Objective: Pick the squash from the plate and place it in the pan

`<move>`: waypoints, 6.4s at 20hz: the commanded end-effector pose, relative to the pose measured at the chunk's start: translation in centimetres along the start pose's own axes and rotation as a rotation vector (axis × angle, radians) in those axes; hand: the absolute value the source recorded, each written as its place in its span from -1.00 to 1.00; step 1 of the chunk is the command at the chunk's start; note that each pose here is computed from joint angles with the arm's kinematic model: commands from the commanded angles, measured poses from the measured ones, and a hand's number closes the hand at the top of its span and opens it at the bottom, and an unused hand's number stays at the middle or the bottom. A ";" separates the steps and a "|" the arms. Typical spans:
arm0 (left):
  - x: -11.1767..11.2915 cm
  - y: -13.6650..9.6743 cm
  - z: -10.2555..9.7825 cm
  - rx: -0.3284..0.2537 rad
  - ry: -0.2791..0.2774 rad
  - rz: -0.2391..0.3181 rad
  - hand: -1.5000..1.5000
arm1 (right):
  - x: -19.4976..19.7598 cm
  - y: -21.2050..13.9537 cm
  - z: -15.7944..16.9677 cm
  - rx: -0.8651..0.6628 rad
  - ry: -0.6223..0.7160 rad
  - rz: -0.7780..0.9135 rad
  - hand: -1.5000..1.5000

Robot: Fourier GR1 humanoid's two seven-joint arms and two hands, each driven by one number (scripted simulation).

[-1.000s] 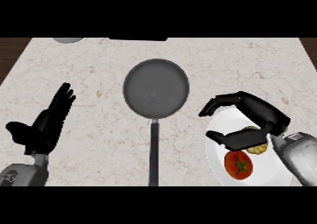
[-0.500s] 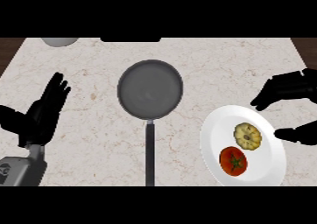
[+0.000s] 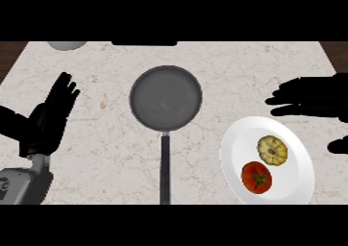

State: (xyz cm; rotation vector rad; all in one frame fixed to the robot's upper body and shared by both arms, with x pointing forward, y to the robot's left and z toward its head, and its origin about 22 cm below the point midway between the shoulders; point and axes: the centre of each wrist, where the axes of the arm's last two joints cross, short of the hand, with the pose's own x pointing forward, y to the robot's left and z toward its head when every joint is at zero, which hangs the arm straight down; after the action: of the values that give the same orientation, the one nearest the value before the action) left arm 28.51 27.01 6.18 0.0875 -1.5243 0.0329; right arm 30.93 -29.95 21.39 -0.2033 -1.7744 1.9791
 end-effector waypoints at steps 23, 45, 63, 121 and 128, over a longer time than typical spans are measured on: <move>0.1 -0.4 0.2 0.026 0.009 0.005 0.00 | 7.4 6.7 -5.8 0.725 0.185 0.595 -1.00; -1.2 0.4 1.1 0.013 0.007 -0.004 0.00 | 9.8 15.1 -7.2 0.657 0.291 0.740 -1.00; -0.2 0.1 1.4 0.006 0.003 0.007 0.00 | 3.4 18.8 -11.0 0.692 0.291 0.692 -1.00; 0.8 -3.6 -0.9 -0.124 -0.031 -0.017 0.00 | 14.1 1.7 -27.2 -0.679 1.303 0.151 1.00; 1.4 -2.9 -0.7 -0.082 -0.015 -0.010 0.00 | 11.3 0.9 -29.8 -0.760 1.326 0.071 1.00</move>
State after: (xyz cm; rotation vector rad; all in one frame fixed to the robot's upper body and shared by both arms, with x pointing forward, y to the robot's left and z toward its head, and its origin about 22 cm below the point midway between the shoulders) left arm 29.53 23.80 6.86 0.0170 -1.5374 -0.0457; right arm 31.46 0.72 17.74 -1.4383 -1.4123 0.8105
